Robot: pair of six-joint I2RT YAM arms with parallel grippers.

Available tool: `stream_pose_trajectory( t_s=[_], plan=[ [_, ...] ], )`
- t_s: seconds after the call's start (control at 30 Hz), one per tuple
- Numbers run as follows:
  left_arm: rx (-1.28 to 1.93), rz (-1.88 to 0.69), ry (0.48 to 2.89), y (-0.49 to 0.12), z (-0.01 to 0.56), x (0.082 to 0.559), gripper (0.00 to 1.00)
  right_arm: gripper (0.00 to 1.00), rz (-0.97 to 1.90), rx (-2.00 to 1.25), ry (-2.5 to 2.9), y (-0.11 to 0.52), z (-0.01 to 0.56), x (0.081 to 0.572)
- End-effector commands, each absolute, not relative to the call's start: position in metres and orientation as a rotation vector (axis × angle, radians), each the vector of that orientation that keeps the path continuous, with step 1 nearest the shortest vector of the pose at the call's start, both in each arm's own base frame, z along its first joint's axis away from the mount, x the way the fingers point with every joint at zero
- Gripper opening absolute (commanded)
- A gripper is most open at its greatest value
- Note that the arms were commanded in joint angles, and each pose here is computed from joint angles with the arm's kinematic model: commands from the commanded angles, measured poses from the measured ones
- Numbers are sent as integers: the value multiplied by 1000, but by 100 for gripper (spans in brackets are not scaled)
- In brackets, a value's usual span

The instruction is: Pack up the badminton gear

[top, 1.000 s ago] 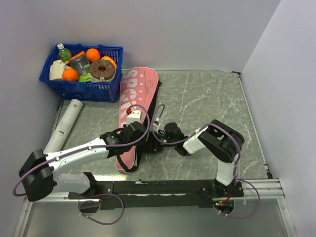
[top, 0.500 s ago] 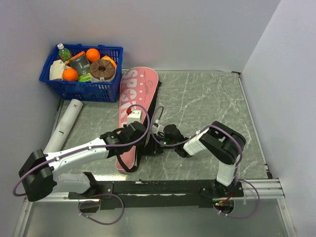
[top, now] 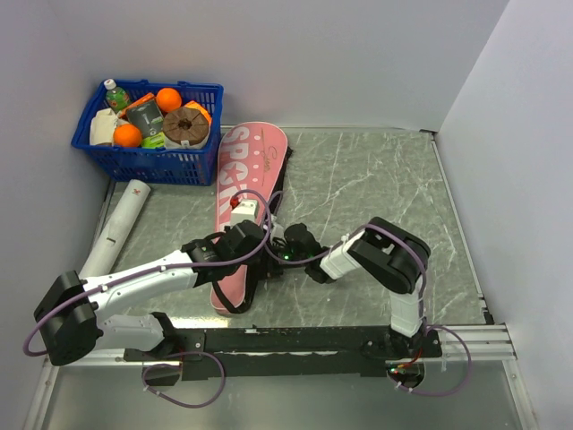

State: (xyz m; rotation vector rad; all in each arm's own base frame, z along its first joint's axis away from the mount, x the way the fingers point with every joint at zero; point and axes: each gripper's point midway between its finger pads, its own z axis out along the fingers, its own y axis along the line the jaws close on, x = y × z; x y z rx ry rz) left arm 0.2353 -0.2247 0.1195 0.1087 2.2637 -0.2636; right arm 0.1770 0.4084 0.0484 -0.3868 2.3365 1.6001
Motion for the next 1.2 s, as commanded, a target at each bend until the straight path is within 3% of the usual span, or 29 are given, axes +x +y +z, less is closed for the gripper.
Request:
stream_pose_trajectory(
  t_s=[0.0, 0.33, 0.63, 0.83, 1.17],
  plan=[
    [70, -348, 2216, -235, 134, 239, 1, 27, 1690, -436, 2246, 433, 61, 181],
    [53, -343, 2213, -230, 136, 238, 1, 27, 1749, -438, 2189, 454, 67, 185],
    [39, -330, 2224, -225, 126, 235, 3, 45, 1405, -298, 2380, 369, 47, 185],
    [69, -350, 2233, -235, 121, 237, 5, 57, 967, -56, 2459, 281, 29, 233],
    [146, -460, 2286, -260, 103, 229, 2, 62, 892, 190, 2344, 262, 64, 339]
  ],
)
